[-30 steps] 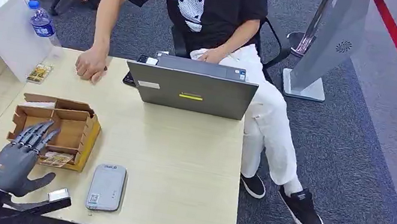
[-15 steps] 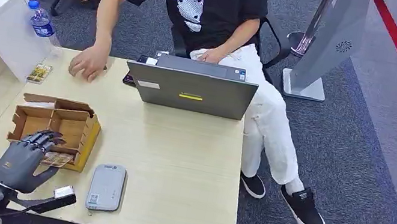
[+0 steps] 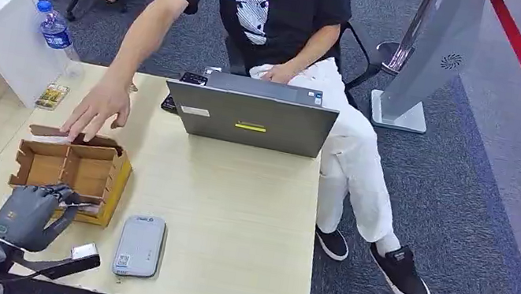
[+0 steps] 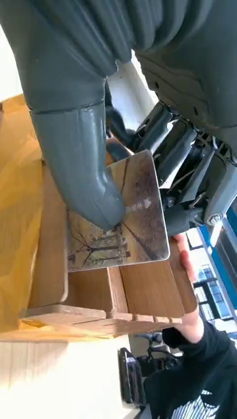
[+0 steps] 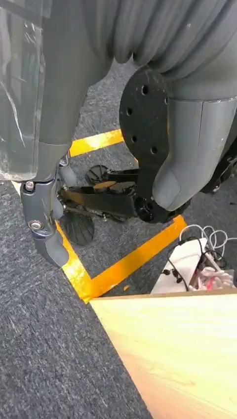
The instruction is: Pass the card to the sensor for recognition and then transmit it.
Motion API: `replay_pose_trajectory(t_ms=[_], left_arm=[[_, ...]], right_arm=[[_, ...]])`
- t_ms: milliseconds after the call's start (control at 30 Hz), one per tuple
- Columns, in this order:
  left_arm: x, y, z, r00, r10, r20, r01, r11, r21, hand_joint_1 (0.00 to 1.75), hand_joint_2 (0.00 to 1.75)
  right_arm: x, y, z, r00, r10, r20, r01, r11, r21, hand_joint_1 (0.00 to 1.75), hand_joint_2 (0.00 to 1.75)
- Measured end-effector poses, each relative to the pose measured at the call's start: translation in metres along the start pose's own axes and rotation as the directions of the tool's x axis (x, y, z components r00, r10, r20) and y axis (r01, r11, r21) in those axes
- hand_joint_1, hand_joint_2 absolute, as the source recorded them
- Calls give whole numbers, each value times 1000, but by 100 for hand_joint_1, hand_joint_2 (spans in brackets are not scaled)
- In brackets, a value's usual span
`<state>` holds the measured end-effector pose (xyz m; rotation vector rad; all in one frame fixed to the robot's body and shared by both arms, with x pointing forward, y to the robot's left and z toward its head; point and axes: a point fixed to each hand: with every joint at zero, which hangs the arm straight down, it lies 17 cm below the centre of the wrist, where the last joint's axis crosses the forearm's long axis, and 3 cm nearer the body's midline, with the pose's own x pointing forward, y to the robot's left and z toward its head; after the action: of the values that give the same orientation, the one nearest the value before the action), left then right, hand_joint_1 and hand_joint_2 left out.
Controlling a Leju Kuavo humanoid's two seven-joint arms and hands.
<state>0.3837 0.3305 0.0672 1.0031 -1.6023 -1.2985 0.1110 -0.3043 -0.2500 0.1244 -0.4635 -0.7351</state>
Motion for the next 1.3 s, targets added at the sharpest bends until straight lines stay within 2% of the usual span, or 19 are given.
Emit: replay_pose_trajectory(t_ms=[467,567,767,967,1133,1300], left_arm=[[3,7,-4,1000,12,19,-13,1000,25,175,175],[12,28,-18,999,10,52,-14,997,78,175,175],[26,95,-67,991,-56,119,32,981,194,175,175],[25,144,-108,983,-144,117,109,959,262,175,175],[28,166,-123,978,-172,123,129,946,299,175,175],[30,172,-127,976,-178,124,132,942,309,175,175]], right_arm=[[0,2,0,1000,-2,1,2,1000,3,0,175],[1,1,-1,1000,-3,4,3,1000,1,0,175],[5,4,-2,1000,1,14,-2,1000,5,0,175],[8,7,-4,1000,16,13,-16,1000,3,0,175],[8,9,-5,1000,21,9,-21,1000,8,0,175],[8,10,-6,1000,22,8,-22,1000,4,0,175]])
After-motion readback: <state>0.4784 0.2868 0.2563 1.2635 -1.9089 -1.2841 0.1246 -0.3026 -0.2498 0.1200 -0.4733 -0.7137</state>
